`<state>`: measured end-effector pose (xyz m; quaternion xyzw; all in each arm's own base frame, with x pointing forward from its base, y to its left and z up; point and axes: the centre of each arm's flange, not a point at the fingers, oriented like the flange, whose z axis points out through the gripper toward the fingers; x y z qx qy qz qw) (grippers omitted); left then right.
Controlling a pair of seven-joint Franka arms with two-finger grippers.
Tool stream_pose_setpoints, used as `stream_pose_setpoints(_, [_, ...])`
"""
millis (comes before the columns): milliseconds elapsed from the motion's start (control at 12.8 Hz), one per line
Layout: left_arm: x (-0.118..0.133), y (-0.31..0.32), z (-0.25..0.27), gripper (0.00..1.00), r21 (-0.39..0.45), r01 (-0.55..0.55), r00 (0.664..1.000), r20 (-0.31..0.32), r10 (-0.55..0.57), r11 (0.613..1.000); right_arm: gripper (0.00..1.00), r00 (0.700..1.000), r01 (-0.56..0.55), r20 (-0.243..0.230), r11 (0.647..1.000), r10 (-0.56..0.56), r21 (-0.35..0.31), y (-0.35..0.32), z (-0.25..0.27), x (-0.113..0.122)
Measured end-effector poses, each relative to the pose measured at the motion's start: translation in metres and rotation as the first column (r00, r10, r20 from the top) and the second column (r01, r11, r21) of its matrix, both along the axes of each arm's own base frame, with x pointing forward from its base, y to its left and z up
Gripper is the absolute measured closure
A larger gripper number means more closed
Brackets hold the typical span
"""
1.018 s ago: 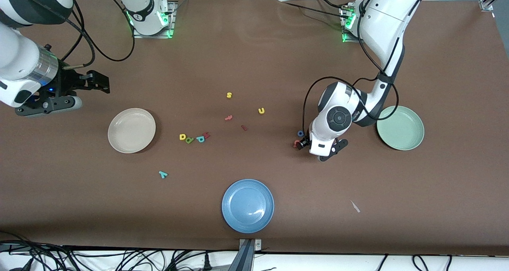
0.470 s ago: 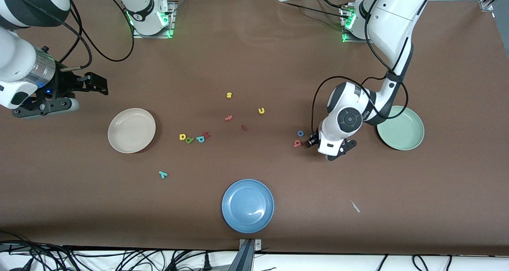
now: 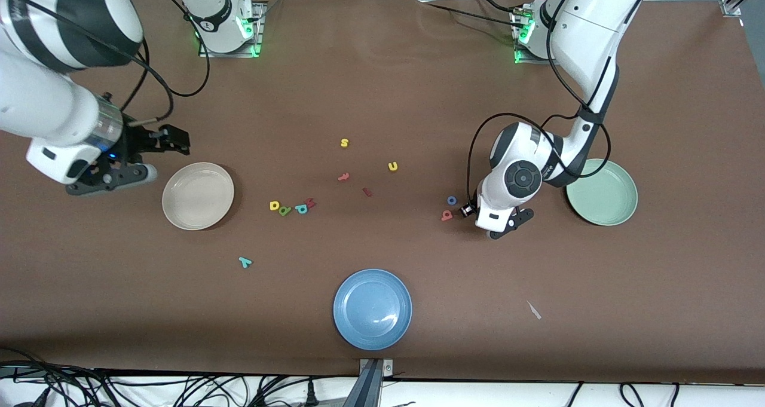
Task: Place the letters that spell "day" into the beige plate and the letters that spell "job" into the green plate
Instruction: 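Lower the left gripper onto the cyan piece while the right gripper reaches 'a', then drop the cyan piece on the green plate while the right gripper grips 'a'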
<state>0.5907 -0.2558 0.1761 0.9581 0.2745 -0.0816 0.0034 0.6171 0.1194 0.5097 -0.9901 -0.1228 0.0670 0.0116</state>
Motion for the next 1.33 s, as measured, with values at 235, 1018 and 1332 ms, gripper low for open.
stream_pose_setpoints(235, [-0.002, -0.002, -0.003, 0.35, 0.001, 0.004, 1.000, -0.005, -0.003, 1.000, 0.00, 0.999, -0.023, 0.023, 1.000, 0.022, 0.019, 0.025, -0.066, 0.017])
stream_pose_setpoints(1018, [-0.002, -0.005, -0.008, 0.43, -0.007, 0.003, 1.000, 0.008, -0.002, 1.000, 0.00, 0.987, -0.001, 0.158, 0.995, -0.015, 0.099, 0.079, -0.266, -0.014])
stream_pose_setpoints(1332, [-0.002, -0.005, -0.008, 0.44, -0.007, 0.003, 1.000, 0.009, -0.003, 1.000, 0.00, 0.983, 0.002, 0.181, 0.995, -0.021, 0.104, 0.071, -0.311, -0.046])
